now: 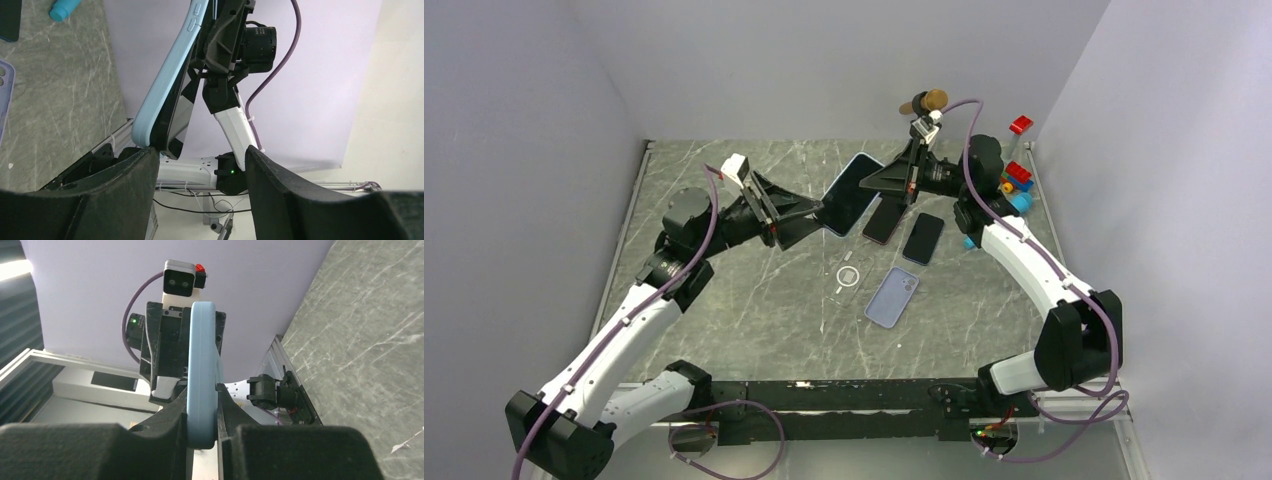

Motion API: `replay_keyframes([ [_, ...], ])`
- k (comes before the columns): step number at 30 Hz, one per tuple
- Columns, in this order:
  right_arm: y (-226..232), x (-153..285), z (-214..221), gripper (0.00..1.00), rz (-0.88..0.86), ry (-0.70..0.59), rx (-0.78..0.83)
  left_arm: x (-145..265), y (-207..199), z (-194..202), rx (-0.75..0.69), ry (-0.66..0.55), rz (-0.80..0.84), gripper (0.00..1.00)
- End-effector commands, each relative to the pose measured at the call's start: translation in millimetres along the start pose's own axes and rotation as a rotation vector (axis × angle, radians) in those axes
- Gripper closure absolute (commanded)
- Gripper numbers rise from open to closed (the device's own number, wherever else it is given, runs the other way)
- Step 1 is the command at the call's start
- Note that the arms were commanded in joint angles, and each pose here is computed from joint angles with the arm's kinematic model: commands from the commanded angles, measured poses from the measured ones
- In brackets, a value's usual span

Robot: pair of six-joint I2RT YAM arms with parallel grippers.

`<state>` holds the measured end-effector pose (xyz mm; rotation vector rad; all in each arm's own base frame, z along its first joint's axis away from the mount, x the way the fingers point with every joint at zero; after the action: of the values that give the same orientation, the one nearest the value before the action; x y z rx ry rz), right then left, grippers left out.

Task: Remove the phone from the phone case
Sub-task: Remove the phone case from the phone.

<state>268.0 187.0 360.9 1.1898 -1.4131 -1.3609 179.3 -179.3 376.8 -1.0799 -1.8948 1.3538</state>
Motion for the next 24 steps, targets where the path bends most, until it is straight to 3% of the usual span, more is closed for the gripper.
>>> replay_keyframes([
  [1, 15, -3, 11, 1.0, 0.02, 0.062, 0.11, 3, -22, -7, -0.012, -0.063, 0.11, 0.36],
  [13, 22, -11, 24, 1.0, -0.01, 0.138, 0.146, -2, -27, -10, -0.014, -0.08, 0.169, 0.45],
  [19, 14, -10, 29, 1.0, -0.06, 0.18, 0.083, -6, -36, -11, -0.104, -0.046, 0.235, 0.63],
  [24, 15, -12, 29, 1.0, -0.043, 0.205, 0.097, -10, -33, -10, -0.096, -0.011, 0.233, 0.67],
])
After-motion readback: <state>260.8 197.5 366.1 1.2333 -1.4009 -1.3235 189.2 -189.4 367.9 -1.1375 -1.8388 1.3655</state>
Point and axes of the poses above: each gripper's point midway between its finger pads, its own x axis back along the fingers, its own y axis along the line the jaws close on, z = x × y, the point moved 9 cm from there along x, back along the fingers, and after that the axes turned 13 degrees about -x, right-handed, at the moved point
